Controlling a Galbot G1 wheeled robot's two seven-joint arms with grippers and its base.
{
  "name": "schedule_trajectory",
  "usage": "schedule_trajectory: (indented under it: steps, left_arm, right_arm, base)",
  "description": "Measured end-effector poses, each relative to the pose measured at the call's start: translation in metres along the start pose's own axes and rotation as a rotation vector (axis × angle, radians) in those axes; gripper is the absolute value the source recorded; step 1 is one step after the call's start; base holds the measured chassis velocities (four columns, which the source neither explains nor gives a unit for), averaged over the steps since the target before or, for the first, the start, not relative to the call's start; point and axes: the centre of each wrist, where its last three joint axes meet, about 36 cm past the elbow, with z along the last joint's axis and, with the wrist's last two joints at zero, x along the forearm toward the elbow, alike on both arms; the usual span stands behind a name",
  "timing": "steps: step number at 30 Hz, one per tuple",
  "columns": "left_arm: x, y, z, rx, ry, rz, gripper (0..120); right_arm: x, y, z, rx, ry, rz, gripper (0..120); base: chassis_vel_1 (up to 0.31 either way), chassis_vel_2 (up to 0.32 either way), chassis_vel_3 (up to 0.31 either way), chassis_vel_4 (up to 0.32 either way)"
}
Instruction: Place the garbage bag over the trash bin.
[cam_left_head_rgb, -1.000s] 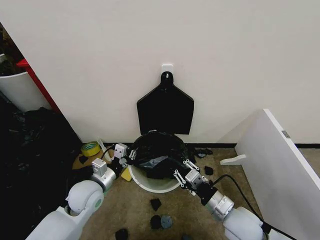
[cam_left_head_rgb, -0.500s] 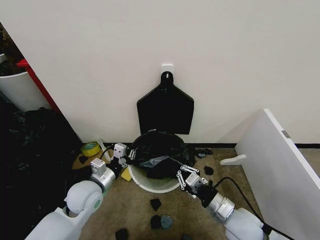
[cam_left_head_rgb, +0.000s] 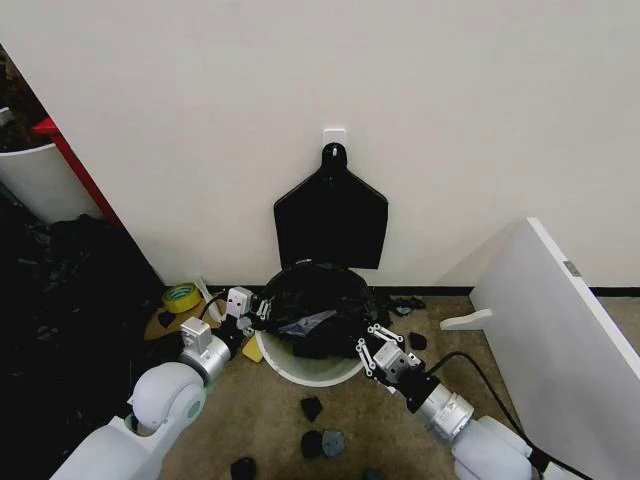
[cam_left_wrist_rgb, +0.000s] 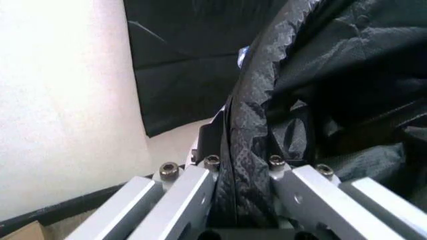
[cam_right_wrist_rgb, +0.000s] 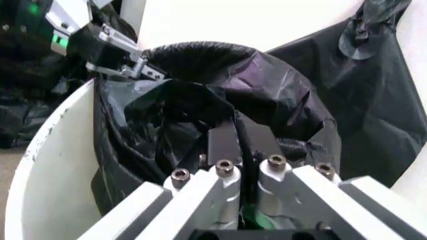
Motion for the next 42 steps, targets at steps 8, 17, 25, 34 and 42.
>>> schedule_trajectory:
  steps: [8, 17, 25, 34, 42]
  left_arm:
    - [0.001, -0.002, -0.001, 0.01, 0.002, 0.0, 1]
    - [0.002, -0.004, -0.006, 0.056, -0.003, -0.008, 1]
    - [0.004, -0.002, -0.01, 0.066, -0.01, -0.012, 1]
    - [0.004, -0.008, -0.019, 0.124, -0.017, -0.005, 1]
    - [0.013, -0.016, -0.032, 0.157, -0.009, 0.011, 1]
  right_arm:
    - [0.001, 0.0, 0.001, 0.008, -0.004, -0.024, 3]
    - [0.0, -0.016, 0.032, -0.016, -0.157, -0.269, 0]
    - [-0.003, -0.029, 0.05, 0.003, -0.196, -0.322, 0]
    - [-0.002, -0.054, 0.079, 0.005, -0.289, -0.586, 0]
    - [0.005, -0.067, 0.103, 0.092, -0.24, -0.627, 0]
  base:
    - [0.0, 0.0, 0.0, 0.0]
    - [0.0, 0.0, 0.0, 0.0]
    - [0.0, 0.0, 0.0, 0.0]
    - [0.0, 0.0, 0.0, 0.0]
    - [0.0, 0.0, 0.0, 0.0]
